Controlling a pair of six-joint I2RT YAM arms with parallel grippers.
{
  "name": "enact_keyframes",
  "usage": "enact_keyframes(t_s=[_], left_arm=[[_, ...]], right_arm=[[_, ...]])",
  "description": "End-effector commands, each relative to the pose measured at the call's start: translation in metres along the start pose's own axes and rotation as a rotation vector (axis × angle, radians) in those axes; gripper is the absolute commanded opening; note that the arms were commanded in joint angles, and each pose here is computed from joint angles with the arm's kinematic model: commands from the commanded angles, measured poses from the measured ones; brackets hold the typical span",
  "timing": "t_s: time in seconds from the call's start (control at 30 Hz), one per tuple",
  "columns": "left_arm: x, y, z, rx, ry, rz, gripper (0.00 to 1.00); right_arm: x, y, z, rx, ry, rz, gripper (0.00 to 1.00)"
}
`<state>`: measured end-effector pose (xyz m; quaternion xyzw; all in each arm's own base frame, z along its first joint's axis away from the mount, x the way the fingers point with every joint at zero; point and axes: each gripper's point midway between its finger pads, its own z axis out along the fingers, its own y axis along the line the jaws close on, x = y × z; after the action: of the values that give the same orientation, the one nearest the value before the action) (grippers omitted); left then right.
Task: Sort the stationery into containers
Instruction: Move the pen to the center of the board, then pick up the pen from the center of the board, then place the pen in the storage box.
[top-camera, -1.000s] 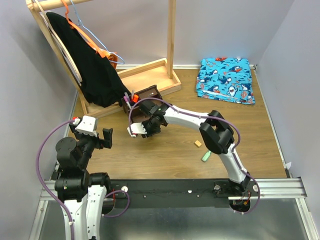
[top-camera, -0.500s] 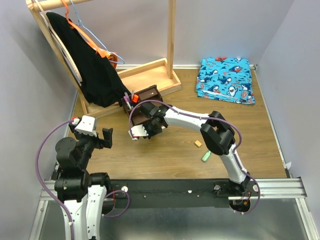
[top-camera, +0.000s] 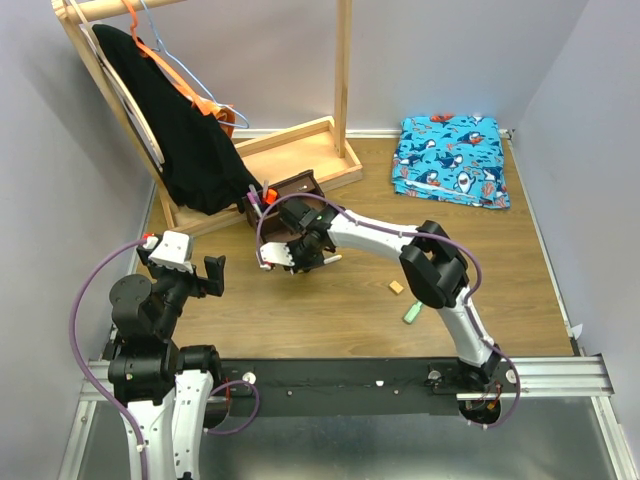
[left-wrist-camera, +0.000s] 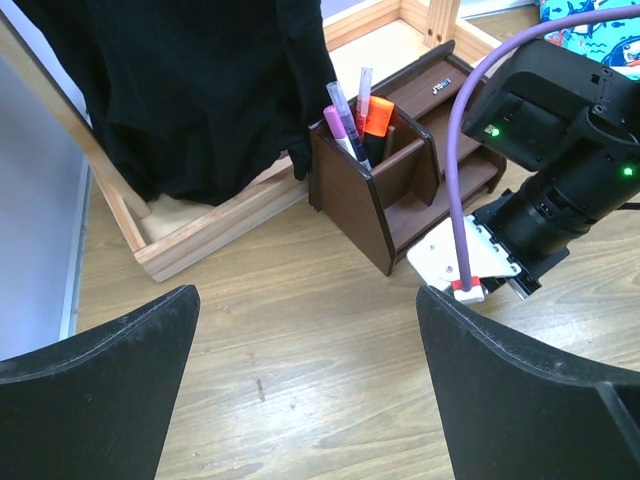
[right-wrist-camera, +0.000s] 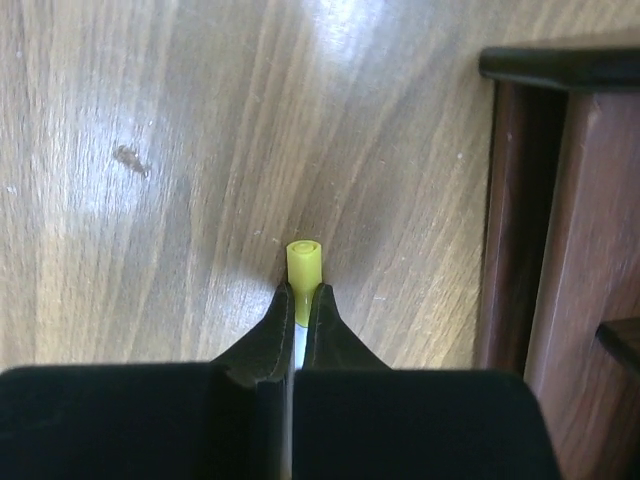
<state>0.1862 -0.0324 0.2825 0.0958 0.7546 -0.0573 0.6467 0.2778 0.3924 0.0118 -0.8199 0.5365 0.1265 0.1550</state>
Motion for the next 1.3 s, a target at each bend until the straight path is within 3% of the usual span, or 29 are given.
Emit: enact_keyframes(t_s=[0.0, 0.1, 0.33, 0.37, 0.47, 0.5, 0.53, 0.6, 0.67, 0.8, 1.27], left_arm=[[-0.011, -0.004, -0.006, 0.016, -0.024, 0.005, 0.99], [-0.012, -0.003, -0.006, 0.015, -0.028, 0.017, 0.99], [-0.011, -0.005, -0.001, 0.032, -0.018, 0.014, 0.99], [-0.01, -0.005, 0.002, 0.04, -0.011, 0.013, 0.99], [-0.005, -0.003, 0.006, 0.037, 0.005, 0.022, 0.99], [-0.002, -0.001, 0.007, 0.03, 0.015, 0.025, 0.99], [0.0, -0.001, 0.008, 0.031, 0.02, 0.028, 0.99], [0.003, 0.0, 0.011, 0.031, 0.037, 0.03, 0.99], [0.006, 0.0, 0.014, 0.036, 0.055, 0.038, 0.99], [0.011, 0.003, 0.019, 0.037, 0.09, 0.048, 0.99], [0.016, 0.015, 0.035, -0.004, 0.151, 0.016, 0.99]], right_arm=[[0.048, 0.101, 0.031, -0.317, 0.142, 0.281, 0.01], [0.005, 0.087, -0.001, -0.276, 0.004, 0.337, 0.01], [-0.119, 0.01, -0.14, 0.032, -0.524, 0.339, 0.01], [-0.132, 0.002, -0.172, 0.11, -0.611, 0.328, 0.01], [-0.149, -0.038, -0.213, 0.33, -0.857, 0.394, 0.01], [-0.169, -0.055, -0.263, 0.469, -1.036, 0.357, 0.01], [-0.156, -0.062, -0.257, 0.548, -1.047, 0.41, 0.01], [-0.164, -0.079, -0.292, 0.7, -1.198, 0.383, 0.01], [-0.157, -0.099, -0.303, 0.816, -1.239, 0.433, 0.01], [-0.16, -0.121, -0.31, 0.924, -1.323, 0.374, 0.01], [-0.145, -0.154, -0.262, 0.901, -1.328, 0.407, 0.01]])
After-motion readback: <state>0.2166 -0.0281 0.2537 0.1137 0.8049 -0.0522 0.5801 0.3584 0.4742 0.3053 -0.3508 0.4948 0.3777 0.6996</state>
